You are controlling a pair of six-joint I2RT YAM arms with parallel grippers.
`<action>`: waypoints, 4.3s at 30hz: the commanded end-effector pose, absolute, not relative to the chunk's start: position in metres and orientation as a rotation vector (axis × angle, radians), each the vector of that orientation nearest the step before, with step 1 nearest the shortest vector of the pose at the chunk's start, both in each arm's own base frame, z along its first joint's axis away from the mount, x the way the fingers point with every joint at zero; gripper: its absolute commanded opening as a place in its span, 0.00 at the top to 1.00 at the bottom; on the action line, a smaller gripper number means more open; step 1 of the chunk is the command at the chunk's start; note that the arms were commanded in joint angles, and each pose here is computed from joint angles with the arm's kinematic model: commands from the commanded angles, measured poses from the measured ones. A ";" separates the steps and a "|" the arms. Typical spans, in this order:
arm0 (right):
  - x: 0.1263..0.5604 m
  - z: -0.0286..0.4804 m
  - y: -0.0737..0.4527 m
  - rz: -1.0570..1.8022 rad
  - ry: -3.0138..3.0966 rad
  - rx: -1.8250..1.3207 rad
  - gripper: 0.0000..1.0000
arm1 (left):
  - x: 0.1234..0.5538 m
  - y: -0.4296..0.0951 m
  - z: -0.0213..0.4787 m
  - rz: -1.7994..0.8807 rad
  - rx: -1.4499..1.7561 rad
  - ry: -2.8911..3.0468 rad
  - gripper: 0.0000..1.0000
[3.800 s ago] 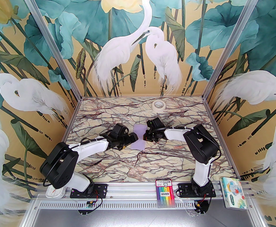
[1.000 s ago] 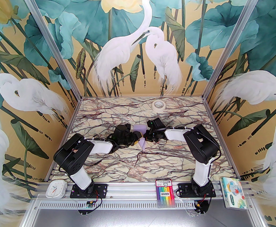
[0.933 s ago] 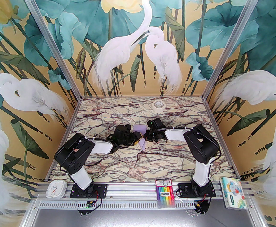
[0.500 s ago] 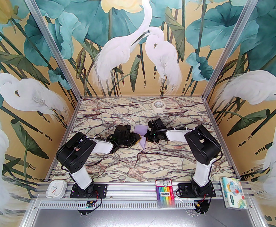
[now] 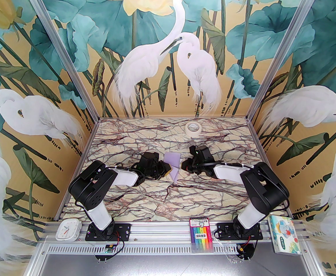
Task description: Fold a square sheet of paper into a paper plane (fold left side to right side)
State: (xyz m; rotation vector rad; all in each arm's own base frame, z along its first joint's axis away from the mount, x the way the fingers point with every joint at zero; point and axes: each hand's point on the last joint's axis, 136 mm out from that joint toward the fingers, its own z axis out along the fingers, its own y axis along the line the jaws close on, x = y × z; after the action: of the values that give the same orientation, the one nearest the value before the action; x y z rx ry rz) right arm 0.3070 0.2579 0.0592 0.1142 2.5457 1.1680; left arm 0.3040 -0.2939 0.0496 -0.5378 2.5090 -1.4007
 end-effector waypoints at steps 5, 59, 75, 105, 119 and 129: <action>0.307 0.075 0.269 1.330 2.452 0.157 0.82 | 0.310 -0.296 0.050 -1.406 -0.543 2.515 0.86; 0.337 0.044 0.280 1.196 2.593 0.042 1.00 | 0.289 -0.310 0.054 -1.397 -0.318 2.616 0.81; 0.309 0.066 0.264 1.319 2.496 0.127 0.74 | 0.300 -0.306 0.050 -1.344 -0.400 2.598 0.83; 0.316 0.054 0.275 1.299 2.538 0.111 1.00 | 0.298 -0.310 0.056 -1.384 -0.371 2.589 0.82; 0.327 0.045 0.274 1.259 2.564 0.096 1.00 | 0.285 -0.320 0.050 -1.432 -0.273 2.641 0.82; 0.335 0.042 0.274 1.247 2.567 0.096 1.00 | 0.284 -0.322 0.045 -1.442 -0.266 2.656 0.82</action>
State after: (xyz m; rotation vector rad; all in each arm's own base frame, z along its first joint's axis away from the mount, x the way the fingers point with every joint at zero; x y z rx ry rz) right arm 0.3268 0.2743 0.0419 0.1052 2.5738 1.2712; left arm 0.2861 -0.3157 0.0438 -0.3216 2.6517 -1.4117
